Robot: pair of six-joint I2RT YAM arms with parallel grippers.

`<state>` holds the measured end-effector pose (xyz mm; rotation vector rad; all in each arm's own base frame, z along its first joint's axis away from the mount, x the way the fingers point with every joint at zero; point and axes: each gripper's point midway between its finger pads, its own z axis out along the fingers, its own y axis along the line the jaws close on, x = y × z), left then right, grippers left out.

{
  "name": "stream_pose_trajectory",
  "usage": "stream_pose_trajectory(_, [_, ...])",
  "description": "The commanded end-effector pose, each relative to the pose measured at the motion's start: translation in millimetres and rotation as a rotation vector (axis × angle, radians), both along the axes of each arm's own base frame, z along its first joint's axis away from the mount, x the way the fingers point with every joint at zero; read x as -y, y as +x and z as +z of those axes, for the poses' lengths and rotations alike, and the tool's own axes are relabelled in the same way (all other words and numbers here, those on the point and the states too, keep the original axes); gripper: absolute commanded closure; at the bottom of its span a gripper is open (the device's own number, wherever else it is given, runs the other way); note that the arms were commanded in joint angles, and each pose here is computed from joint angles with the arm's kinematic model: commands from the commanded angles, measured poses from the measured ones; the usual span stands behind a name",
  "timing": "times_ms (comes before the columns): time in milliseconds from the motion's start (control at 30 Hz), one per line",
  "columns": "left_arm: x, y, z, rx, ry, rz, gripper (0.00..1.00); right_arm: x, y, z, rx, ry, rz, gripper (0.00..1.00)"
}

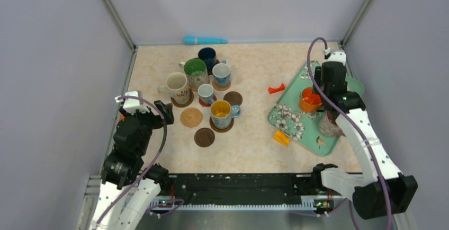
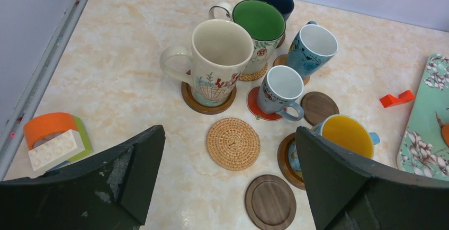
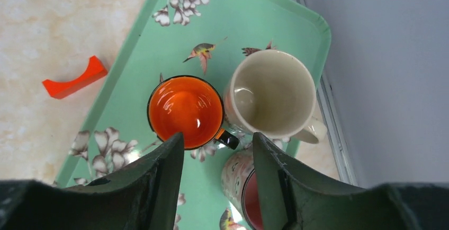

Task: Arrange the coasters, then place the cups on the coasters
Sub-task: Pick up the cup from the tray.

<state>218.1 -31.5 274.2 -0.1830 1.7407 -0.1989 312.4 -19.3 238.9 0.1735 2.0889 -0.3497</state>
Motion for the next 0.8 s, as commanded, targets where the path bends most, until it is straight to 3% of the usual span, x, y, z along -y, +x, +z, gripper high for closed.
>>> stream_pose_trajectory(0, [2.4, 1.5, 14.3, 0.041, -0.021, -0.008, 0.01, 0.2, 29.7, -2.1, -0.047, -0.003, 0.117, 0.53])
stream_pose_trajectory(367, [5.2, 3.6, 11.7, 0.029, -0.017, -0.019, 0.01, 56.7, 46.8, -38.6, -0.174, 0.06, 0.012, 0.57])
stream_pose_trajectory(767, [0.3, 4.7, 10.4, 0.012, -0.007, 0.009, 0.02, 54.6, 60.6, -69.4, -0.214, 0.096, 0.06, 0.62])
